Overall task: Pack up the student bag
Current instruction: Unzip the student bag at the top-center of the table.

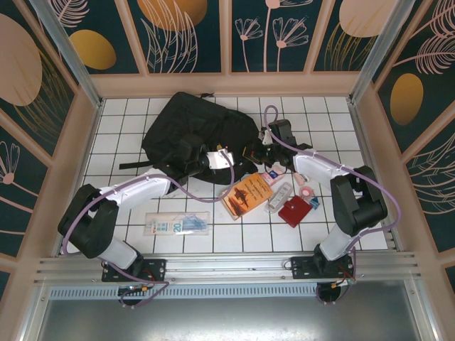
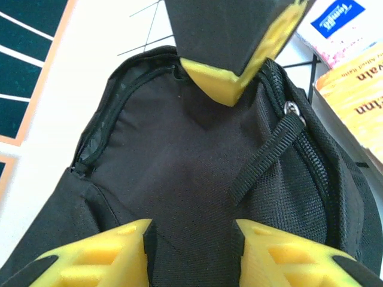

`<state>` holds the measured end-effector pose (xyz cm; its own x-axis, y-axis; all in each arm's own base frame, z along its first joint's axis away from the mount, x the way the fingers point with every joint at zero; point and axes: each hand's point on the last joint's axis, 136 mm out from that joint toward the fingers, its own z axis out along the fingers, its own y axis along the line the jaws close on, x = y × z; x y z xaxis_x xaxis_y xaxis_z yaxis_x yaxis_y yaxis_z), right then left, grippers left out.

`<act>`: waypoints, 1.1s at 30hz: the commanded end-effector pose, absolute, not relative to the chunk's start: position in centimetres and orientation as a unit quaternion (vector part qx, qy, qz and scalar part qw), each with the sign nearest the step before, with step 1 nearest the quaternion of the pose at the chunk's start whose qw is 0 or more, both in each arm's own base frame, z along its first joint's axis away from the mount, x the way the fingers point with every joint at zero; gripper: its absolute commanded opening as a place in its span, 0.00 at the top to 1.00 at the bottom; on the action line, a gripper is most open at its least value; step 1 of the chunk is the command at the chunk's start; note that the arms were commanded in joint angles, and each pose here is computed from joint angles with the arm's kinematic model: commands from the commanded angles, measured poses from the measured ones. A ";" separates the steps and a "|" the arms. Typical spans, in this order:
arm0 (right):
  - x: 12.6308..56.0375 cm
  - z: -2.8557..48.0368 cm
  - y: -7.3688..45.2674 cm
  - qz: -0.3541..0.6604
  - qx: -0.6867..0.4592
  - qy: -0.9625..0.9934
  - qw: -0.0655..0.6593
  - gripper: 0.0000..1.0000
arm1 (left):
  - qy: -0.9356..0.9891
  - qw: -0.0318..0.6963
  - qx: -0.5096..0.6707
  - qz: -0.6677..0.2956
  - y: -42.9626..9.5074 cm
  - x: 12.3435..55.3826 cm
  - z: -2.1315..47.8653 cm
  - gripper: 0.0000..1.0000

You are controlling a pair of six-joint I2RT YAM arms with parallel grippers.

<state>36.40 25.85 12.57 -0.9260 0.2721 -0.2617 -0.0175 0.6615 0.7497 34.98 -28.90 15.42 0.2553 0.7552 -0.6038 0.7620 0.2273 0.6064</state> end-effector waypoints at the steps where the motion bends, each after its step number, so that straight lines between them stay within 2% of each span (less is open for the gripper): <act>1: 36.9 15.0 27.2 0.437 0.045 0.877 0.193 1.00 | 0.596 0.473 0.648 0.020 -28.7 35.0 14.8 0.59; 15: 36.3 15.1 28.9 0.449 0.038 0.875 0.179 1.00 | 0.560 0.477 0.670 0.100 -30.9 35.8 14.3 0.55; 26: 36.2 15.3 28.9 0.452 0.041 0.873 0.181 1.00 | 0.557 0.452 0.694 0.060 -32.6 33.7 12.4 0.59; 28: 36.3 15.3 28.9 0.452 0.043 0.872 0.181 1.00 | 0.556 0.451 0.696 0.052 -33.3 33.6 12.7 0.64; 33: 36.2 15.4 28.9 0.452 0.045 0.872 0.182 1.00 | 0.558 0.443 0.701 0.042 -33.4 33.1 12.4 0.99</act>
